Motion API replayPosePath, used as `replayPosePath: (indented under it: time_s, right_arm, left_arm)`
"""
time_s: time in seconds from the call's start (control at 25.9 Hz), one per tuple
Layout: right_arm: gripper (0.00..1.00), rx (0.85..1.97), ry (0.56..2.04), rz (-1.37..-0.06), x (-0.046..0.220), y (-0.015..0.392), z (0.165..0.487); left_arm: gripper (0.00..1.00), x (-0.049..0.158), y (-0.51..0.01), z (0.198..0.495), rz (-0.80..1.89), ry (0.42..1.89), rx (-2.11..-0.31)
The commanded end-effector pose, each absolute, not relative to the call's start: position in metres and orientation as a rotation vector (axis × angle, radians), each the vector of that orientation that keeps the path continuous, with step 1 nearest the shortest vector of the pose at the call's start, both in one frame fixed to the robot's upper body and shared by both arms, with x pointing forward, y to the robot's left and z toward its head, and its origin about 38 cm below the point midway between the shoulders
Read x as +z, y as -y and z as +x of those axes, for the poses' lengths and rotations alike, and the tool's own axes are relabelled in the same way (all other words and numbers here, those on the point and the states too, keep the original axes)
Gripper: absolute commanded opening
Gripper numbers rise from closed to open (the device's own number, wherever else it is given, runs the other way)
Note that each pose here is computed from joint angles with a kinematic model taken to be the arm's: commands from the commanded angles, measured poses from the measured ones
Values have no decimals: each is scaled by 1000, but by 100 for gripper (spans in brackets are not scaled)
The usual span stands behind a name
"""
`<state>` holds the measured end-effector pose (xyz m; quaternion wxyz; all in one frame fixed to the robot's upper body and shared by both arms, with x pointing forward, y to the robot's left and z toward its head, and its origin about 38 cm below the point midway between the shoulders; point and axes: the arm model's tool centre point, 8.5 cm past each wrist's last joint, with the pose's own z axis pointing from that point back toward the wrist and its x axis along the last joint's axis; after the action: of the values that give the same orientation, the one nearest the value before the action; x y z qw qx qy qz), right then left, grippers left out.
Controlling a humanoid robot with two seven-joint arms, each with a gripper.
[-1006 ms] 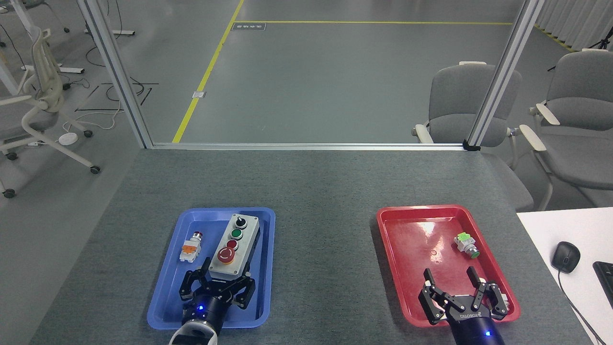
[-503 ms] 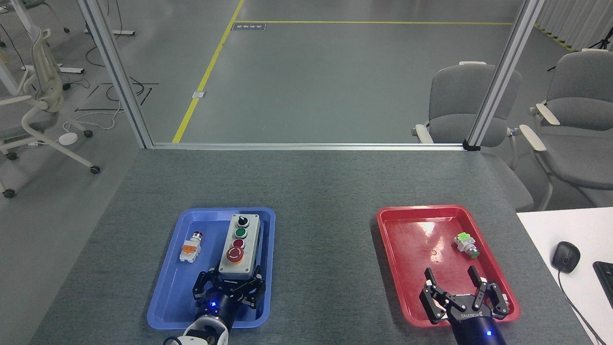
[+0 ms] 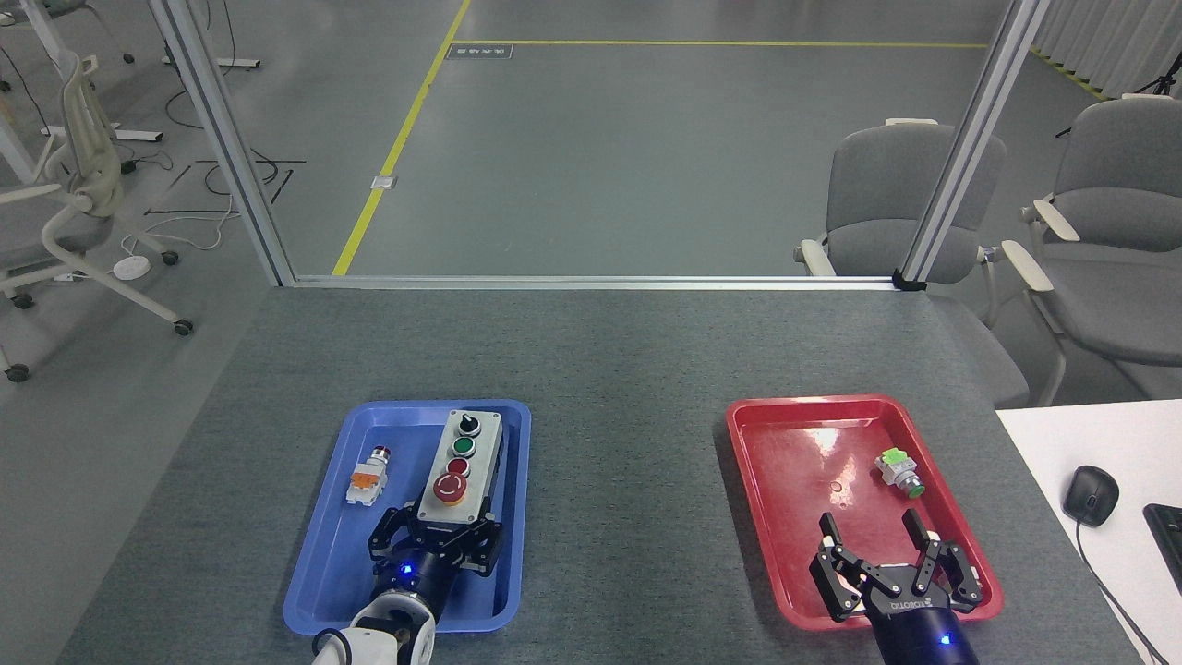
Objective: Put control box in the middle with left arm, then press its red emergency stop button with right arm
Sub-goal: 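Slide the control box out of the blue tray toward the table middle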
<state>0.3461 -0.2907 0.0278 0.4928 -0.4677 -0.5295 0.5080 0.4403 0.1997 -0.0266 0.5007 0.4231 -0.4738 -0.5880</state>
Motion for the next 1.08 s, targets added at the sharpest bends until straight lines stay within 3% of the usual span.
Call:
replayPosePath:
  time_s: [0.0, 0.04, 0.19, 0.39, 0.58, 0.81, 1.04]
  right_arm:
    - [98, 1214, 1278, -1149, 31, 300, 347]
    - [98, 1217, 1282, -1147, 31, 300, 346]
    - [99, 1215, 1284, -1149, 32, 300, 347]
    - [98, 1220, 1282, -1150, 32, 302, 346]
    - [98, 1216, 1282, -1147, 31, 301, 346]
    - [98, 1218, 1280, -1150, 31, 302, 346]
    - [98, 1218, 1280, -1150, 31, 302, 346]
  left_arm:
    - [4, -27, -201, 441, 994, 1163, -1441]
    - [0, -26, -203, 441, 982, 1177, -1440]
    - [0, -15, -210, 446, 945, 1236, -1374]
    - [0, 32, -233, 454, 1031, 1346, -1315]
    - [0, 54, -213, 450, 1047, 1436, -1303]
    - [0, 46, -133, 438, 938, 1521, -1375]
    - [0, 18, -77, 425, 888, 1464, -1487]
